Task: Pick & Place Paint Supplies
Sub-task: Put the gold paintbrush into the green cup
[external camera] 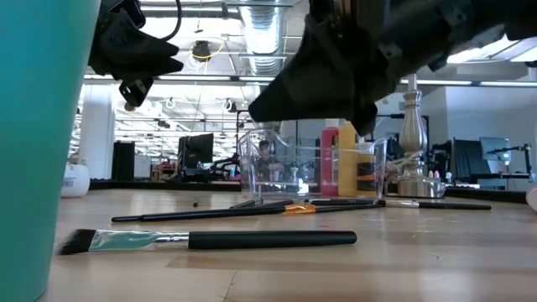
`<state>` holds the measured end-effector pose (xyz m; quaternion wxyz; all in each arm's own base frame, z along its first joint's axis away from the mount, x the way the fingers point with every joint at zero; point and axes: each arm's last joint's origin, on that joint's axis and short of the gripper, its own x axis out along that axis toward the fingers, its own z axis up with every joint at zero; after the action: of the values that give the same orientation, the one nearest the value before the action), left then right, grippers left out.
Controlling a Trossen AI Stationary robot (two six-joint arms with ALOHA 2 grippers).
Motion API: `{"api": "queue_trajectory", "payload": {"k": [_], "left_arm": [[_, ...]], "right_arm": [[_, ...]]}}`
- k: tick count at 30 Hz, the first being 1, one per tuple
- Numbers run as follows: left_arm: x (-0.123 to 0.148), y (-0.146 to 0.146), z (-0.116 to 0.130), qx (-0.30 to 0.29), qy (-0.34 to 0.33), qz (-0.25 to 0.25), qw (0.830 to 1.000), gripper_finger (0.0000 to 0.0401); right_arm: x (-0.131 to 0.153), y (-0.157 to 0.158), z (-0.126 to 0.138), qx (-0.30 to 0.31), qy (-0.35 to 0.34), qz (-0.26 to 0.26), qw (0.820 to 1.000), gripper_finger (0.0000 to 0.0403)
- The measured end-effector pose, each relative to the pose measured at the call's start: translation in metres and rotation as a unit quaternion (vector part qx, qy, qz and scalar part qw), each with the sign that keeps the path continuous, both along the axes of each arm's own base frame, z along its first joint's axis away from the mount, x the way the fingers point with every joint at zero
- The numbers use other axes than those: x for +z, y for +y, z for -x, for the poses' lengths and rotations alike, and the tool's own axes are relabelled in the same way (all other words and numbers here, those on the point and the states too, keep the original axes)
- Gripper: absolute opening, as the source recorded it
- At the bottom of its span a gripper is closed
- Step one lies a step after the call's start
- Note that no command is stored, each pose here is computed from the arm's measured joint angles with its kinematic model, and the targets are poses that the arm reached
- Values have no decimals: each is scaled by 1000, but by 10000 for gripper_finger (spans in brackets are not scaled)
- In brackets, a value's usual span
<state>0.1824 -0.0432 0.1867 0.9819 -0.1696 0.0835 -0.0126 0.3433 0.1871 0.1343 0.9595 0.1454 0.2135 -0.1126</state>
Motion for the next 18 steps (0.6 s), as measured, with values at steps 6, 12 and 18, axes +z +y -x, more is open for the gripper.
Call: {"api": "queue_trajectory", "payload": {"k": [6,12,18], "left_arm": [[13,-15,3,-235,-71,-5,969,1],[22,-45,19,-420,-146,-44,895,0],[22,-51,22,-438,-159,-64,883,0]], "right_arm": [[0,2,1,5,-5,1,1000,0],[-1,2,1,5,-3,2,1000,0],[-1,2,1,5,-3,2,1000,0]]}}
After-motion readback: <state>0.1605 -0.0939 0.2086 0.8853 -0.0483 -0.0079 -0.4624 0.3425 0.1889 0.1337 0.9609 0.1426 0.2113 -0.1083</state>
